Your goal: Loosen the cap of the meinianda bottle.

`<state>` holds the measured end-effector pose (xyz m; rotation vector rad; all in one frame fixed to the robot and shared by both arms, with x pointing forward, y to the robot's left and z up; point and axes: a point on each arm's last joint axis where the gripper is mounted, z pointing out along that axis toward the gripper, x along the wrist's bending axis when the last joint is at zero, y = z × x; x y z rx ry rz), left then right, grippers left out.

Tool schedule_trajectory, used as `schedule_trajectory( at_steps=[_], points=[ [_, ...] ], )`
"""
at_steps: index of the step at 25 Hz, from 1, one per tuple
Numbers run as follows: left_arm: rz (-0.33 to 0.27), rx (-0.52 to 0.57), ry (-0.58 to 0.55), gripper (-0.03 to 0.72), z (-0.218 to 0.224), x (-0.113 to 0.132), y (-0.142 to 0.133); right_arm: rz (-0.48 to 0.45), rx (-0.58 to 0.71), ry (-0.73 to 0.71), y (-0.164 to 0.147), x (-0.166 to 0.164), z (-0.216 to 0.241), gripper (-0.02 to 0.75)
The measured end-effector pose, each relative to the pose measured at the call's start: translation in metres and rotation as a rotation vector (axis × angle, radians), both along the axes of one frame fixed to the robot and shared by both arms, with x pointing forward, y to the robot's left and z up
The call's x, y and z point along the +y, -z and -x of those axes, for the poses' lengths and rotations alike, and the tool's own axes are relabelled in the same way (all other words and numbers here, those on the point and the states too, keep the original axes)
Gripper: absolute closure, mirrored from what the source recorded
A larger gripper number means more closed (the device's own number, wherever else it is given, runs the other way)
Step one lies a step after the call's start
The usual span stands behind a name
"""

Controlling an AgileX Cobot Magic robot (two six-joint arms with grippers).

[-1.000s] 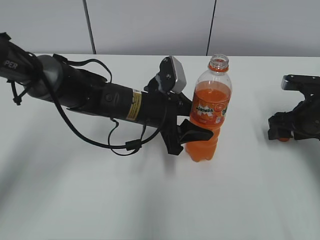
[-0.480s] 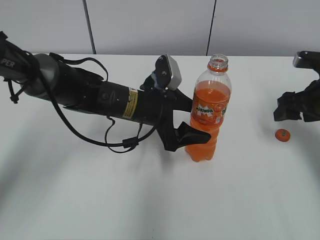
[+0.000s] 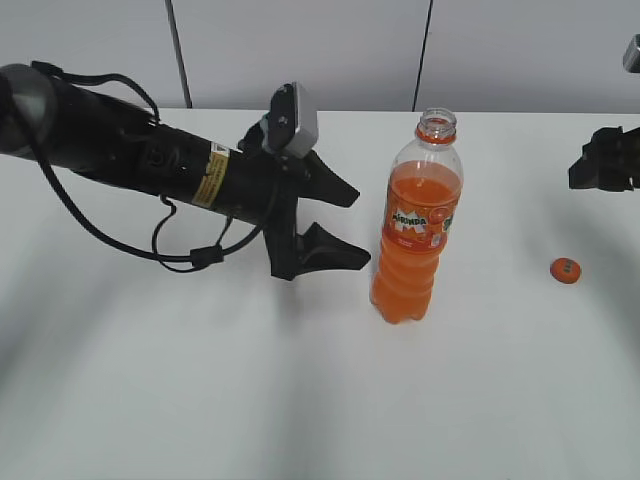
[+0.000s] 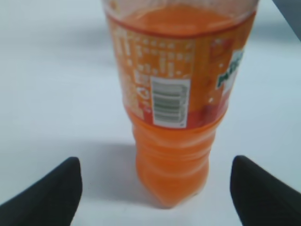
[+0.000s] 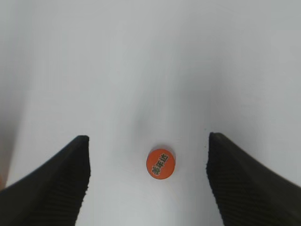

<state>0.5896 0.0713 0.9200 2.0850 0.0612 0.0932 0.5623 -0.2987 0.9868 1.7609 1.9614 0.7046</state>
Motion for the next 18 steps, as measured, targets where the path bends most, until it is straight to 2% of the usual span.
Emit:
schedule_trajectory(
  at_steps=[4,10,15,18],
  points=[
    [-0.026,-0.034,-0.044,0.116,-0.007,0.014,-0.014,0.034,-0.077,-0.032,-0.021,0.0,0.005,0.16],
    [-0.143,-0.158,-0.27,0.156,-0.024,0.03,-0.033,0.072,-0.235,-0.017,-0.05,-0.003,0.01,0.16],
    [-0.298,-0.307,-0.574,0.16,-0.044,0.055,-0.049,0.109,-0.312,-0.02,-0.065,-0.004,0.014,0.16],
    [-0.37,-0.348,-0.797,0.161,-0.053,0.074,-0.058,0.136,-0.346,-0.027,-0.07,-0.005,0.015,0.16]
  ],
)
